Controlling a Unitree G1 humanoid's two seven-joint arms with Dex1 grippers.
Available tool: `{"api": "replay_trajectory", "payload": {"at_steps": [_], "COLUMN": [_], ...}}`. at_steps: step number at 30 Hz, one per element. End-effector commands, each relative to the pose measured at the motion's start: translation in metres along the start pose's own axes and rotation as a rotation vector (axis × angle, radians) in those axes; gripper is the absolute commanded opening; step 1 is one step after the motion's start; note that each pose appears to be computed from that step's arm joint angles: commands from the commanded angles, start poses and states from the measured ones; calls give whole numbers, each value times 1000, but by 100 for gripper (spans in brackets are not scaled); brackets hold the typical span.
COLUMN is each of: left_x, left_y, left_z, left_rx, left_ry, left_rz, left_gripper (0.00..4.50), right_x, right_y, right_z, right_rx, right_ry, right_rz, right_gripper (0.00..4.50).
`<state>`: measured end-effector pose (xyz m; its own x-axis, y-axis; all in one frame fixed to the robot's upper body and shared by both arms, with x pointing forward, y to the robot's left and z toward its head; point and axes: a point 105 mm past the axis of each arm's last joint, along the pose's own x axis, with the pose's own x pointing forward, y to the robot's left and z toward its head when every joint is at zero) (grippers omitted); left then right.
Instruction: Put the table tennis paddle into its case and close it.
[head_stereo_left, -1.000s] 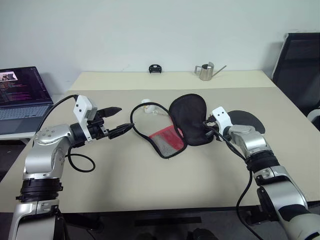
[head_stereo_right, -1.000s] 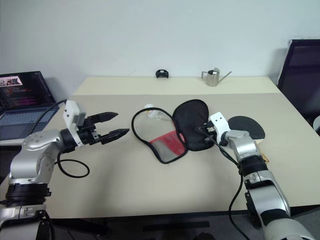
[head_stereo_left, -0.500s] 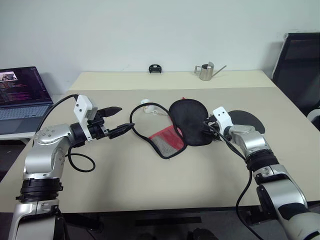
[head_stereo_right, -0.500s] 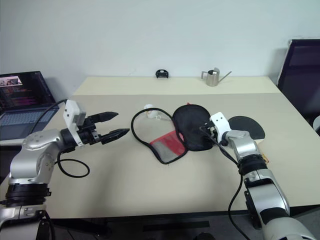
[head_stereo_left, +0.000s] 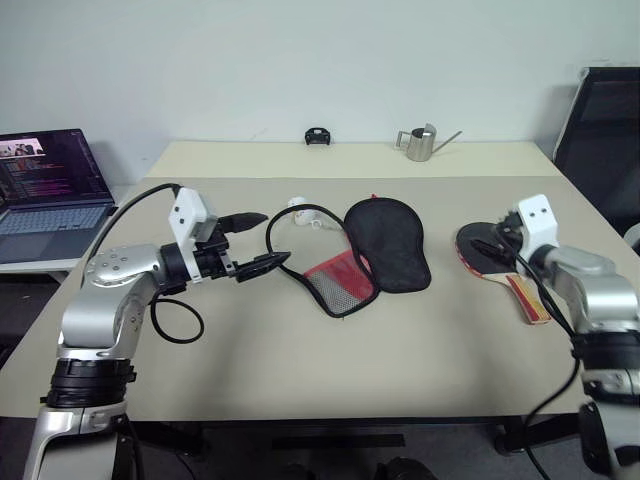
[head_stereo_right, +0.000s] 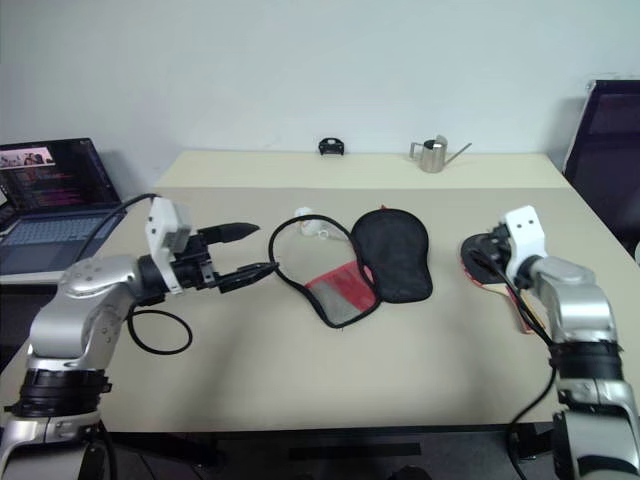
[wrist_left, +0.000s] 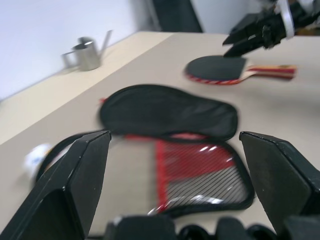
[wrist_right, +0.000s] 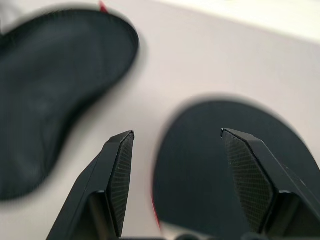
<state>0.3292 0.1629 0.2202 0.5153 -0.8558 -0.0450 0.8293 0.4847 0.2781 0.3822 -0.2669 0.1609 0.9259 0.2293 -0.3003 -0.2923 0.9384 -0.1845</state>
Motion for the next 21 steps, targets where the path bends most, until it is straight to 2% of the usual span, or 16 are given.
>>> {"api": "replay_trajectory", "payload": {"at_steps": [1, 5, 10, 14, 21], "left_x": [15, 31, 45, 55, 69], "left_y": [-11, -23, -38, -51, -61], "left_z": [22, 29, 28, 31, 34], "left_rx": [28, -46, -67, -78, -58], "left_ry": [-69, -116, -109, -97, -100], "left_rz": [-72, -150, -259, -363, -435], "left_gripper": [450, 450, 450, 450, 450], "right_x": [-22, -34, -36, -31, -19], "right_y": [-18, -30, -33, -35, -35], "right_z": [11, -11, -29, -36, -45], "right_rx": [-18, -16, -1, 11, 25], "right_ry": [-36, 33, 86, 105, 140], "right_rz": [-65, -114, -117, -121, -113], "right_gripper": [302, 302, 302, 302, 302]}}
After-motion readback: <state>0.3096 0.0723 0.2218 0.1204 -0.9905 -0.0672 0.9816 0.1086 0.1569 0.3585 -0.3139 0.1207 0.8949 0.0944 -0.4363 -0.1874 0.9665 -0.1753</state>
